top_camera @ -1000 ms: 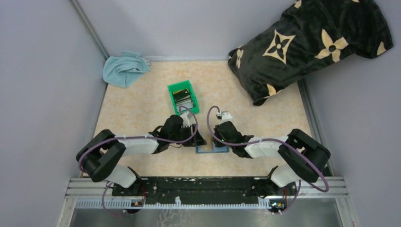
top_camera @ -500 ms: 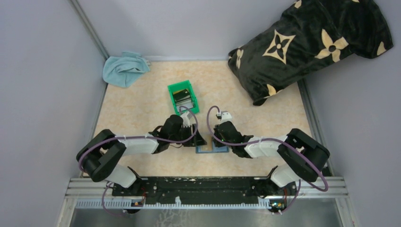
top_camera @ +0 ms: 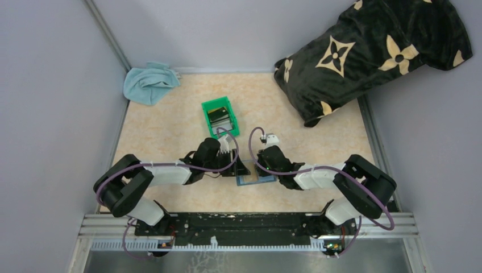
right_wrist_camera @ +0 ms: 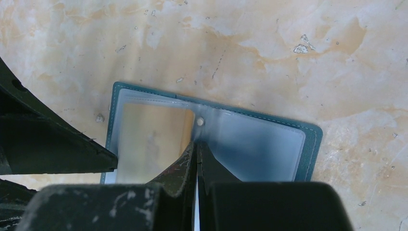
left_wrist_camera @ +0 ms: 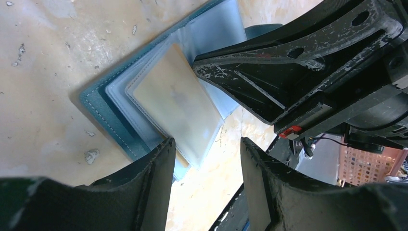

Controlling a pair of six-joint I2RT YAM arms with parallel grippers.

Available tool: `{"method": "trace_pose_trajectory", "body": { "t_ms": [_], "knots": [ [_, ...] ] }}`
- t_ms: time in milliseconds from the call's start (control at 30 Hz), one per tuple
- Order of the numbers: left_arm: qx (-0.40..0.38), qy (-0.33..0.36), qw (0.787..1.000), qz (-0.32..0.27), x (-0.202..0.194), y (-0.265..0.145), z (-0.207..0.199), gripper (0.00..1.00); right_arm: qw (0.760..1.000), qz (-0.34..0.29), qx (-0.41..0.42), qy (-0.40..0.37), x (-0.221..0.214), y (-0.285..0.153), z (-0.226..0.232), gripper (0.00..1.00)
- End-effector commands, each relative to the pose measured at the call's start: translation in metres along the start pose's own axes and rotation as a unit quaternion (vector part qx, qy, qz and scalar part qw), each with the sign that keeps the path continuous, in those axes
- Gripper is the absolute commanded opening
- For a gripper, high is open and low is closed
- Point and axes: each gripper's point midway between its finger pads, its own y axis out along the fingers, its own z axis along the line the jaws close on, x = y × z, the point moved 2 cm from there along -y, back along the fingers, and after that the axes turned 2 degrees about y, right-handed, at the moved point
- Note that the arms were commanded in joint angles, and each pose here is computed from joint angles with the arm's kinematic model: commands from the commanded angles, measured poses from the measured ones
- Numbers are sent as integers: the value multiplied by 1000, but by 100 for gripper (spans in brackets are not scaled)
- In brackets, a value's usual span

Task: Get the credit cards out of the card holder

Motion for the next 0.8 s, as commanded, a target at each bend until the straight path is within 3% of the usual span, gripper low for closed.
{"method": "trace_pose_trajectory", "body": {
  "t_ms": [0,767],
  "knots": [
    [-44,19,998,-31,22,3,-25,58,1000,25,-8,1,-16,1,-9,0],
    [-45,22,999,-20,30,20,-26,58,999,19,30,-7,-6,-7,5,0]
  ]
}}
